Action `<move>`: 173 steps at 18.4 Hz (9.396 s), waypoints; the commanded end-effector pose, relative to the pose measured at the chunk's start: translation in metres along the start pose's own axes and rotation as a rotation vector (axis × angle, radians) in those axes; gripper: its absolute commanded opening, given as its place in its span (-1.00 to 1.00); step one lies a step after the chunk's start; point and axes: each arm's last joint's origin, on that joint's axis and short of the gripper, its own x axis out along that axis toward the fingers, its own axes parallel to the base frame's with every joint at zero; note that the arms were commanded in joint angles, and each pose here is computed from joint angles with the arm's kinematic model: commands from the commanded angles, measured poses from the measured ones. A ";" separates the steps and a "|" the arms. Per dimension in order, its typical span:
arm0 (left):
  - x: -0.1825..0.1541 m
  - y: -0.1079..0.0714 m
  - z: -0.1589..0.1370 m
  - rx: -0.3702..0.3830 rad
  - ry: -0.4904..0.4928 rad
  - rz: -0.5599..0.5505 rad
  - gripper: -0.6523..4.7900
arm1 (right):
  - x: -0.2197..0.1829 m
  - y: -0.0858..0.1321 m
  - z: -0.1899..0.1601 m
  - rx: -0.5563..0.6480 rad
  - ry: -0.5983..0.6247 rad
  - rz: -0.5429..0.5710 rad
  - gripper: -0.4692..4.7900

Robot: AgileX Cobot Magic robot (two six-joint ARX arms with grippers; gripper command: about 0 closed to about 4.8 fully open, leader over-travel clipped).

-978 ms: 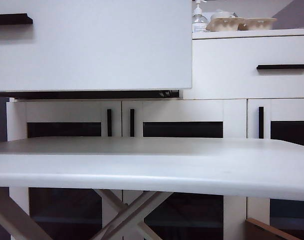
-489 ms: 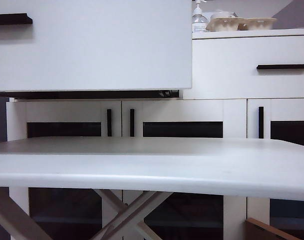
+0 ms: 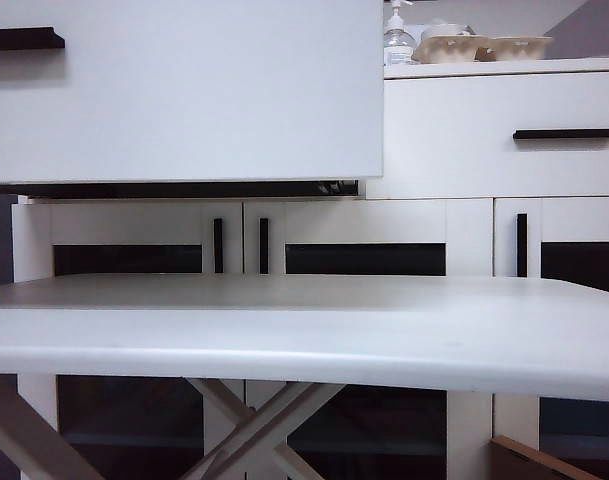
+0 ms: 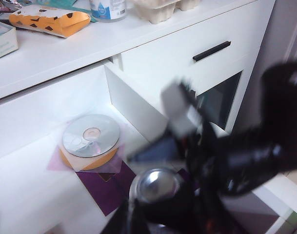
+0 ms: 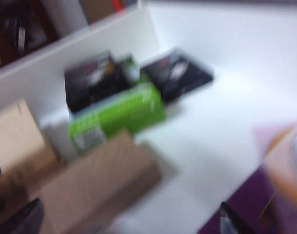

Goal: Pick up a can of beer from the white table, open the left drawer, place the beer inside the drawer, and finally close the drawer.

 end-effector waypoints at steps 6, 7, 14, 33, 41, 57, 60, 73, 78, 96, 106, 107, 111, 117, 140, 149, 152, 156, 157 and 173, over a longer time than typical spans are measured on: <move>-0.003 -0.001 0.003 0.006 -0.020 -0.002 -0.78 | -0.027 0.019 0.042 -0.156 0.015 0.034 0.93; -0.002 -0.001 0.003 0.006 -0.020 -0.003 -0.78 | -0.026 0.021 0.039 -0.156 0.039 0.050 0.87; -0.003 -0.001 0.003 0.005 -0.021 -0.010 -0.78 | -0.022 0.026 0.022 -0.362 0.181 -0.156 0.83; -0.003 -0.002 0.000 -0.005 0.001 -0.016 -0.78 | -0.047 0.029 0.040 -0.395 0.140 -0.479 -0.36; -0.029 -0.014 -0.011 -0.043 0.104 0.035 -0.78 | -0.172 0.072 0.085 -0.332 0.005 -0.477 -0.83; -0.061 -0.051 -0.179 -0.145 -0.113 0.332 -0.78 | -0.220 0.088 0.036 -0.217 -0.065 -0.265 -0.83; -0.057 -0.051 -0.185 -0.148 -0.094 0.338 -0.78 | -0.219 0.094 0.019 -0.224 -0.042 -0.201 -0.83; -0.016 -0.032 -0.209 -0.077 -0.225 0.491 -0.78 | -0.206 0.102 -0.005 -0.233 -0.088 -0.116 -0.83; 0.026 -0.014 -0.211 -0.048 -0.240 0.497 -0.78 | -0.206 0.102 -0.005 -0.232 -0.091 -0.111 -0.83; 0.091 0.019 -0.218 -0.050 -0.325 0.574 -0.78 | -0.207 0.098 -0.009 -0.192 -0.060 -0.240 -0.83; 0.112 0.069 -0.193 -0.063 -0.350 0.564 -0.78 | -0.207 0.098 -0.010 -0.183 -0.051 -0.245 -0.83; 0.117 0.072 -0.193 -0.064 -0.346 0.564 -0.78 | -0.207 0.098 -0.010 -0.183 -0.051 -0.245 -0.83; 0.141 0.090 -0.180 -0.059 -0.353 0.546 -0.78 | -0.207 0.098 -0.009 -0.183 -0.054 -0.245 -0.83; 0.164 0.106 -0.168 -0.055 -0.365 0.547 -0.78 | -0.207 0.098 -0.009 -0.183 -0.058 -0.245 -0.83; 0.291 0.194 -0.139 -0.089 -0.307 0.525 -0.78 | -0.207 0.097 -0.009 -0.183 -0.053 -0.253 -0.83; 0.245 0.175 -0.084 -0.054 -0.333 0.451 -0.78 | -0.233 0.099 -0.002 -0.252 -0.112 -0.354 -0.83; 0.192 0.153 -0.042 -0.095 -0.303 0.445 -0.78 | -0.269 0.100 -0.006 -0.314 -0.096 -0.435 -0.83; 0.128 0.119 0.000 -0.085 -0.324 0.440 -0.78 | -0.300 0.095 -0.037 -0.308 -0.126 -0.485 -0.83; 0.110 0.108 0.010 -0.074 -0.330 0.448 -0.78 | -0.305 0.093 -0.048 -0.306 -0.143 -0.476 -0.83; -0.143 -0.070 -0.112 -0.021 -0.376 0.461 -0.78 | -0.330 0.066 -0.179 -0.301 -0.088 -0.428 -0.83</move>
